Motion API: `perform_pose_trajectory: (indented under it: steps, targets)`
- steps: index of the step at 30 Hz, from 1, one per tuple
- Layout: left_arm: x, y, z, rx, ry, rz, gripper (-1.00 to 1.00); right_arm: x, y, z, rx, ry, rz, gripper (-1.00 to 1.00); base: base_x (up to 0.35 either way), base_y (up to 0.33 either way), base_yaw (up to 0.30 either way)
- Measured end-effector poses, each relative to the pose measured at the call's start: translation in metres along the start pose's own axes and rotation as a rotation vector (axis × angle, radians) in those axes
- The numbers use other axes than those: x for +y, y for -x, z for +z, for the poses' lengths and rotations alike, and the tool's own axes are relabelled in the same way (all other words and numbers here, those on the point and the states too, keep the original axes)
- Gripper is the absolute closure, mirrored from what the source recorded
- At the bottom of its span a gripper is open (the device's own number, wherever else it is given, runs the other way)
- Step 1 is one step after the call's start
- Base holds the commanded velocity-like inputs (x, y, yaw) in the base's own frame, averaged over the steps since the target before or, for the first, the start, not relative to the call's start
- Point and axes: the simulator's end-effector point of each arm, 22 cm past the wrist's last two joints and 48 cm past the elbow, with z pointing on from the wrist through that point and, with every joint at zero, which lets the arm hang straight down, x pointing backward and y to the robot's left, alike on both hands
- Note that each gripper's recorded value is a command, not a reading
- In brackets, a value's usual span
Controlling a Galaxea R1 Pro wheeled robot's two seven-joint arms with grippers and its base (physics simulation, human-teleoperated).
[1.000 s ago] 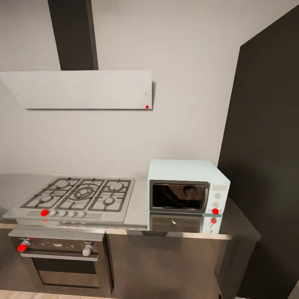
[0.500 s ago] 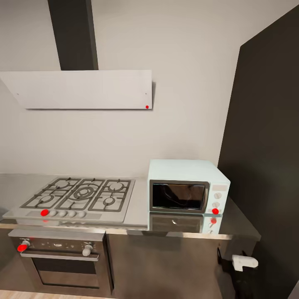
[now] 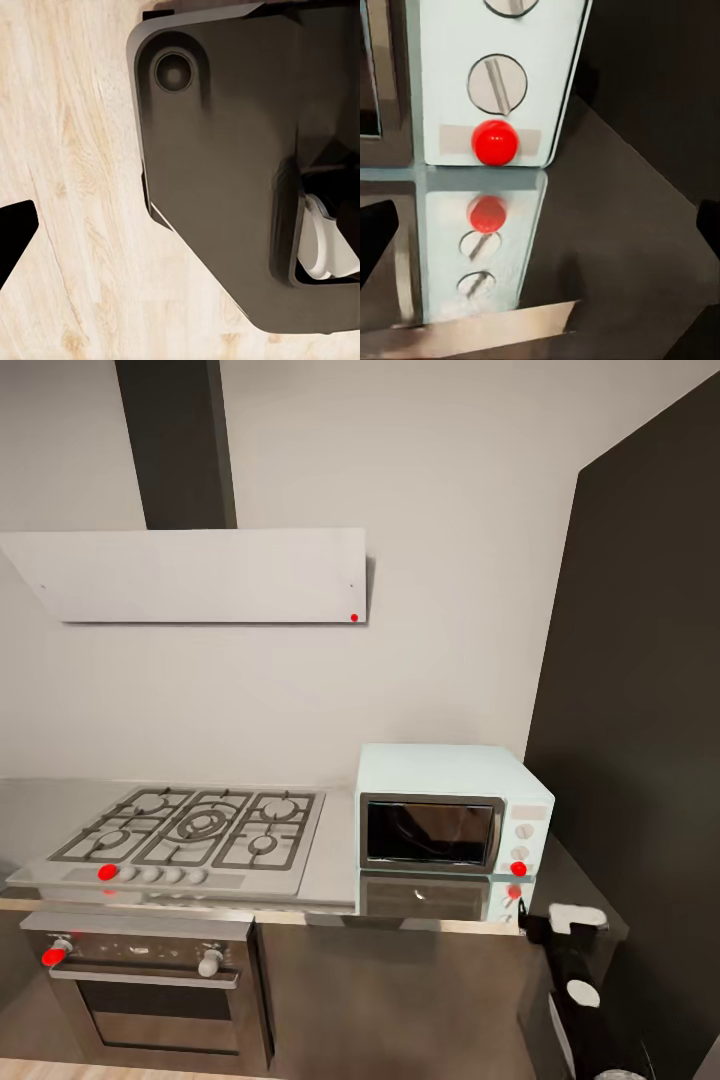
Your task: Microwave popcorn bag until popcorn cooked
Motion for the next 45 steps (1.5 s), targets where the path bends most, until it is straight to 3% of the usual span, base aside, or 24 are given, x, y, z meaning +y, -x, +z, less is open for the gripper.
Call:
perform_pose_trajectory:
  steps: [3,9,17,27,36,45]
  targets:
    - [-0.001,0.0,0.0,-0.001,-0.001,0.0,-1.0,0.004,0.007,0.011,0.043,0.007,0.012,-1.0,0.0,0.0,0.0]
    - [-0.001,0.0,0.0,-0.002,-0.002,0.0,-1.0,0.016,0.014,0.019,0.069,0.056,0.02,-1.0,0.043,-0.026,0.0]
    - [-0.002,0.002,0.0,-0.011,-0.007,-0.032,-1.0,0.027,0.016,0.019,0.069,0.106,0.02,-1.0,0.106,-0.091,0.0]
    - [0.0,0.005,0.0,-0.024,-0.005,-0.037,-1.0,0.036,0.0,0.015,0.097,0.137,0.021,-1.0,0.002,-0.002,0.0]
    - [0.0,0.005,0.0,-0.024,-0.005,-0.036,-1.0,0.033,-0.022,0.01,0.072,0.2,-0.002,-1.0,0.0,0.0,0.0]
    - [0.0,0.005,0.0,-0.026,-0.005,-0.037,-1.0,0.025,-0.025,0.01,0.057,0.204,-0.012,-1.0,0.071,0.0,0.0]
